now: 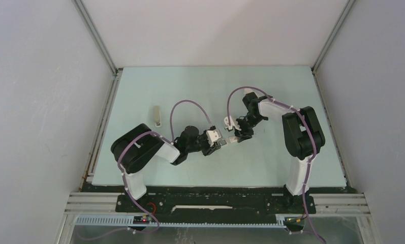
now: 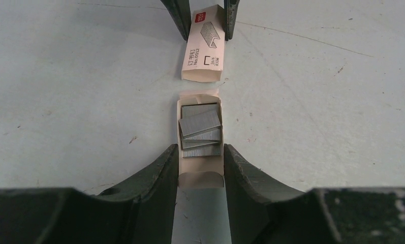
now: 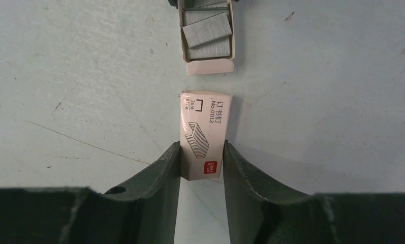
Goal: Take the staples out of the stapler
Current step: Close the staple box at the center of the board.
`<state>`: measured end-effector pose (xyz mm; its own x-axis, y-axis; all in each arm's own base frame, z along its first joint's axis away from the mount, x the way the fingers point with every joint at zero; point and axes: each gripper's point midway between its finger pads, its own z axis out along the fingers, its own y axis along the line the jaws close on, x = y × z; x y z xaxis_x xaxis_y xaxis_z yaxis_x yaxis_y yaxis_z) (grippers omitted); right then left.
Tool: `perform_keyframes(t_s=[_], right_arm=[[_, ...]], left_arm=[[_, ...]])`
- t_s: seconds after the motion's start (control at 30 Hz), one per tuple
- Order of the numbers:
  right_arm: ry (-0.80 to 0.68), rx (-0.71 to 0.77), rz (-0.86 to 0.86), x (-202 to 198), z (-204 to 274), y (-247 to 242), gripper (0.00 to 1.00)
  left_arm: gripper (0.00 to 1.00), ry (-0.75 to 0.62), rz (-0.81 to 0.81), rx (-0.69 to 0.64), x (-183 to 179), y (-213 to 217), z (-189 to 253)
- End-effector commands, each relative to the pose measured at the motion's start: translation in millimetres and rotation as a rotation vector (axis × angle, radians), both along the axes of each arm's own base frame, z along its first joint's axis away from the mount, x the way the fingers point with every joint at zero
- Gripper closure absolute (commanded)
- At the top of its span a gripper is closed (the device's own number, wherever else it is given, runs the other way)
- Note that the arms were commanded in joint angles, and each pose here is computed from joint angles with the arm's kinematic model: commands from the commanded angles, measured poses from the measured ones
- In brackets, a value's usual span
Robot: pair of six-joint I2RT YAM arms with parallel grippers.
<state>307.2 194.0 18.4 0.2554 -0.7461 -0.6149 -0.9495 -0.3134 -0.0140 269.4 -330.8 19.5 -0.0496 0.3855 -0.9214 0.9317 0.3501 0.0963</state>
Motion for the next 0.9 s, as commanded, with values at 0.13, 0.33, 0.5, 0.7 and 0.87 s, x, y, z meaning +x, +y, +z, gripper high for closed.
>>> perform_keyframes(t_s=[0.13,0.33,0.5,0.7,0.87], right_arm=[[-0.041,0.049,0.017,0,16,13,0.58],[-0.043,0.042,0.021,0,15,13,0.58],[-0.05,0.04,0.04,-2,17,13,0.58],[-0.069,0.037,0.099,-9,18,10,0.58],[-0.086,0.014,0.152,-17,12,5,0.58]], left_arm=[[0.58,-0.015,-0.037,-0.033,-10,-2,-1],[0.58,-0.019,-0.046,-0.042,-10,-5,0],[0.58,-0.028,-0.056,-0.056,-10,-7,3],[0.58,-0.045,-0.072,-0.079,-9,-11,9],[0.58,-0.051,-0.077,-0.091,-10,-13,12]])
